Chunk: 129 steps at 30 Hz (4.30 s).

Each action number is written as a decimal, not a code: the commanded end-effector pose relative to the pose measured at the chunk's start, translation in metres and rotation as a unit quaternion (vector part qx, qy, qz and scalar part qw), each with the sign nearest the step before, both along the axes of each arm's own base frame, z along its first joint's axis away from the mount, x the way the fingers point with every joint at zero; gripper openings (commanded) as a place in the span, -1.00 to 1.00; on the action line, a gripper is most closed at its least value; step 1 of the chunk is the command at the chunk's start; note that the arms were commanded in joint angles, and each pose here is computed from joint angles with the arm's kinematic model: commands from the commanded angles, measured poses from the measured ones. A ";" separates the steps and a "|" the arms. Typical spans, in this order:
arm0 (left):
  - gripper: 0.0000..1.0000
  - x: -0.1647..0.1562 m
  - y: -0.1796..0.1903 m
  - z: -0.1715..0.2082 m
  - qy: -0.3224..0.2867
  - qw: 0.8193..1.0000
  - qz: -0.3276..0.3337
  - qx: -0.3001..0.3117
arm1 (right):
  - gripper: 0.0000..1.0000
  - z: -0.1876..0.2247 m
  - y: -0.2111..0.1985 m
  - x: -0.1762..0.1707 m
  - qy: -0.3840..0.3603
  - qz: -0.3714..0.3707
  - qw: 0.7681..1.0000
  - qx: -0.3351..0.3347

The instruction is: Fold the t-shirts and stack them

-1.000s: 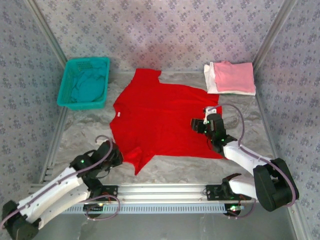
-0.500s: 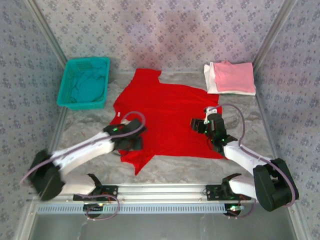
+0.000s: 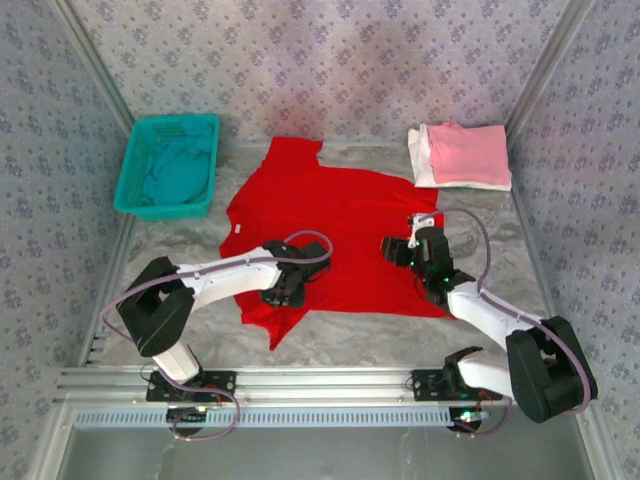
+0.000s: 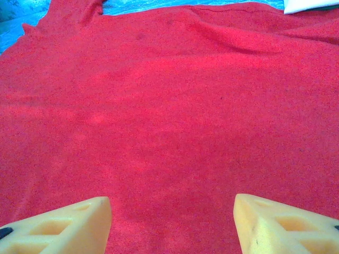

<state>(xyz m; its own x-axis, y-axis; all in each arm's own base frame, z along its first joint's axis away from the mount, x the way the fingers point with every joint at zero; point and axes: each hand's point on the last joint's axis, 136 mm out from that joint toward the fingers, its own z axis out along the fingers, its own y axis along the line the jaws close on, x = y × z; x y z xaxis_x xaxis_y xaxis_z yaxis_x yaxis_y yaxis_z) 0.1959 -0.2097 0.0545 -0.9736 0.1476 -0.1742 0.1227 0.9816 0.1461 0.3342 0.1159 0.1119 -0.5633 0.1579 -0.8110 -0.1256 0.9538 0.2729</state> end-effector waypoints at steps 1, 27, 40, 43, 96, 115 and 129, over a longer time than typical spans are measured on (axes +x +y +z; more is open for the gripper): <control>-0.08 -0.008 0.008 -0.006 0.008 1.000 0.009 0.006 | 0.30 -0.007 -0.002 -0.002 0.014 -0.006 1.000 0.003; -1.00 -0.052 0.100 0.021 -0.047 0.987 0.153 0.029 | 0.35 -0.015 -0.004 0.001 0.031 -0.014 0.999 0.008; -1.00 -0.078 0.110 0.034 -0.111 0.973 0.191 -0.064 | 0.35 -0.017 -0.007 0.003 0.036 -0.020 0.999 0.014; -1.00 -0.077 0.092 0.052 -0.149 0.976 0.151 -0.054 | 0.35 -0.018 -0.007 0.003 0.037 -0.021 0.999 0.014; -0.23 -0.039 0.046 0.221 -0.438 0.874 -0.063 -0.201 | 0.37 -0.017 -0.019 0.002 0.043 -0.039 0.998 0.006; -0.48 0.161 0.059 0.078 -0.278 0.938 0.043 -0.202 | -0.71 -0.021 -0.021 0.040 0.154 -0.049 0.987 0.013; -1.00 0.239 0.077 -0.009 -0.157 0.957 0.109 -0.217 | -1.00 -0.056 -0.081 0.102 0.288 -0.153 0.944 -0.044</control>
